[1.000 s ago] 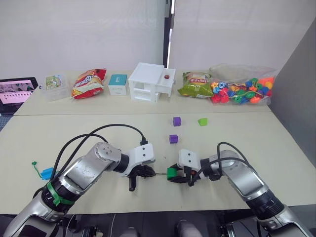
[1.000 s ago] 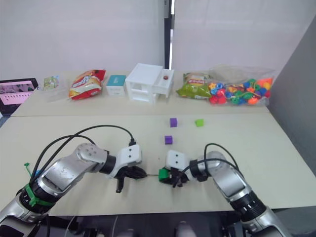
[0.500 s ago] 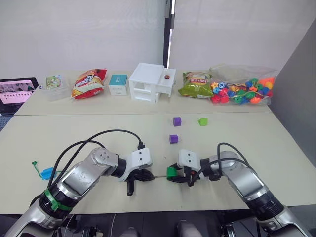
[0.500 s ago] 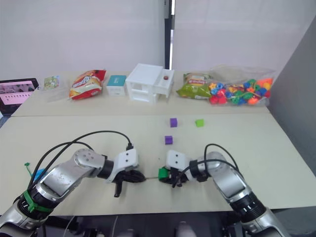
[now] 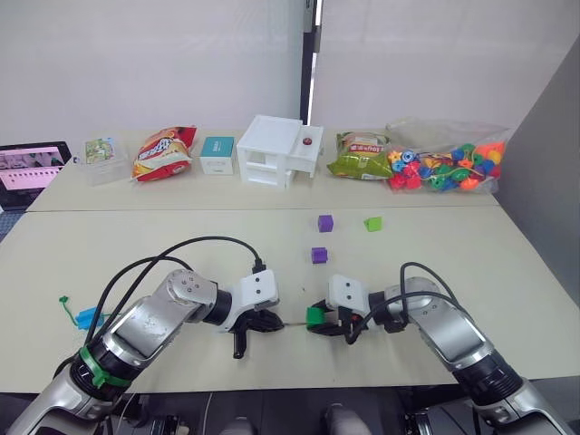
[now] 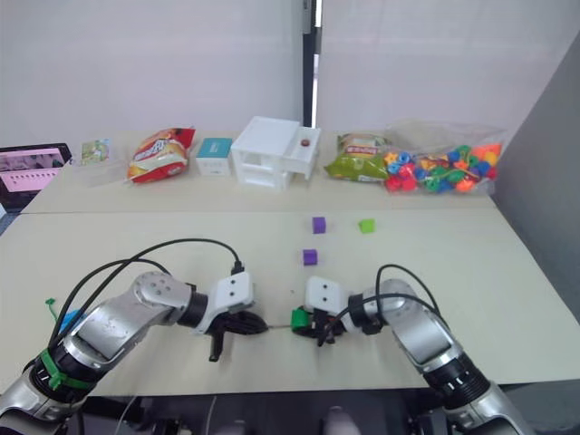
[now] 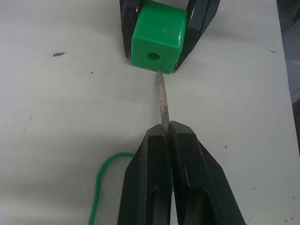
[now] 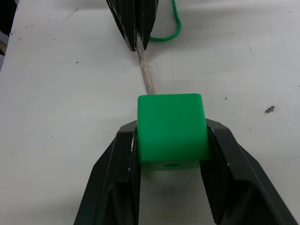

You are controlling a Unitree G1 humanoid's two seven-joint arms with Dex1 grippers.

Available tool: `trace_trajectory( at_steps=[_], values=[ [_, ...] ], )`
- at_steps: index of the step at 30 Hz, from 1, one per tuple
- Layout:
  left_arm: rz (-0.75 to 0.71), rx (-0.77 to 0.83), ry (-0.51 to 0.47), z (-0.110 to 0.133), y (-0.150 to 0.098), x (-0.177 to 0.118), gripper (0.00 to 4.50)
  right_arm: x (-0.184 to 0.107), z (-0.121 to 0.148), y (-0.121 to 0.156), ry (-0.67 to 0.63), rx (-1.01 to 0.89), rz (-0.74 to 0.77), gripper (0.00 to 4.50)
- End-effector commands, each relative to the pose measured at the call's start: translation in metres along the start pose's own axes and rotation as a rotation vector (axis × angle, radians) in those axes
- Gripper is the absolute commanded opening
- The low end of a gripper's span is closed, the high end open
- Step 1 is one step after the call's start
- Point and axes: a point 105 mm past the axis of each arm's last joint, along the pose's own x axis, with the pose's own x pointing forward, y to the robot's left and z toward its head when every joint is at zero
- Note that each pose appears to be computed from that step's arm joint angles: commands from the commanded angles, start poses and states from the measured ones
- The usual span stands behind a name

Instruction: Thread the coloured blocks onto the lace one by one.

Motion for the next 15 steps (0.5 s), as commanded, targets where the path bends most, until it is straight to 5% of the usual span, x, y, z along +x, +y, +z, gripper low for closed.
trace_trajectory(
  at_steps=[1,15],
  values=[
    [0.035,0.054,-0.006,0.010,0.006,-0.008,0.00,0.003,-0.002,0.007,0.010,-0.003,0.028,1.20],
    [0.036,0.050,-0.037,0.016,0.006,-0.005,0.00,0.003,-0.003,0.007,0.009,0.005,0.018,1.20]
  ],
)
